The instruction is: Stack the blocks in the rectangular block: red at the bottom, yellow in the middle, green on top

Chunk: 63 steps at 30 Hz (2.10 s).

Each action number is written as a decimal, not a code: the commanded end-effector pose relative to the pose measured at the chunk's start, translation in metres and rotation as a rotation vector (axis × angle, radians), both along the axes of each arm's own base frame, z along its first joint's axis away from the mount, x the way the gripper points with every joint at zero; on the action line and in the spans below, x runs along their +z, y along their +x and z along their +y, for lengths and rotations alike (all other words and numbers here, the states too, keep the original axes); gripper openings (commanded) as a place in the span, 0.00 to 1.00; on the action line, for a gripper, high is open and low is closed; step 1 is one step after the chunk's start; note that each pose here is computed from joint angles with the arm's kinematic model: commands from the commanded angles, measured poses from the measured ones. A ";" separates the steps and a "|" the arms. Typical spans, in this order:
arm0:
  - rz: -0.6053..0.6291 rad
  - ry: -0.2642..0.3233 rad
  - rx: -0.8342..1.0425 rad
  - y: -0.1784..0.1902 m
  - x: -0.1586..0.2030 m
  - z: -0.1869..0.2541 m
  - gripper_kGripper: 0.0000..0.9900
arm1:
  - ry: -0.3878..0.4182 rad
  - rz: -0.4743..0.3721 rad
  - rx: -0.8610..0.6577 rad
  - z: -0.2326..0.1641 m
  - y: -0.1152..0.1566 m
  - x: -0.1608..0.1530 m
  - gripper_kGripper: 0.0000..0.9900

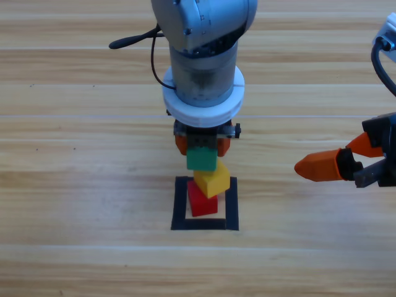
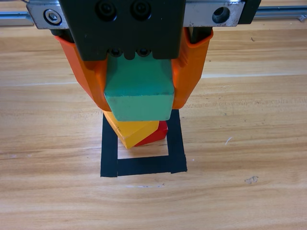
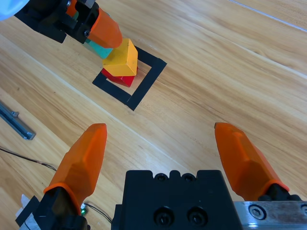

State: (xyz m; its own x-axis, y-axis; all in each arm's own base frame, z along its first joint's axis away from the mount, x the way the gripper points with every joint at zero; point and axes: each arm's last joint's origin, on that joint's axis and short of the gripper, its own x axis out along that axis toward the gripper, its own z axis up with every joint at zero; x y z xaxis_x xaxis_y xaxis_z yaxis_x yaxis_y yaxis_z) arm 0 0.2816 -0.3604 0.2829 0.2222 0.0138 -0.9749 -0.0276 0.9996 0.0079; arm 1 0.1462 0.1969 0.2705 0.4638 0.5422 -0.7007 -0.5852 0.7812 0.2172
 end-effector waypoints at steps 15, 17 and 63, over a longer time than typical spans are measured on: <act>0.028 0.060 -0.024 0.001 -0.031 -0.015 0.18 | 0.004 -0.010 -0.014 -0.010 0.000 -0.003 1.00; 0.029 0.061 -0.024 0.002 -0.033 -0.016 0.18 | 0.004 -0.010 -0.014 -0.010 0.000 -0.003 1.00; 0.035 0.067 -0.014 0.001 -0.035 -0.015 0.18 | 0.005 0.000 -0.003 -0.010 -0.001 -0.004 1.00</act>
State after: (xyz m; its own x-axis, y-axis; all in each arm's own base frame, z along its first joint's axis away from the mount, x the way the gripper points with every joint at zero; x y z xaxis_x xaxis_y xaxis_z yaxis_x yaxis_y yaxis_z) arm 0 0.2867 -0.3673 0.2703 0.2123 0.0271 -0.9768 -0.0277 0.9994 0.0217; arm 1 0.1457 0.1963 0.2692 0.4608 0.5402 -0.7041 -0.5904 0.7790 0.2112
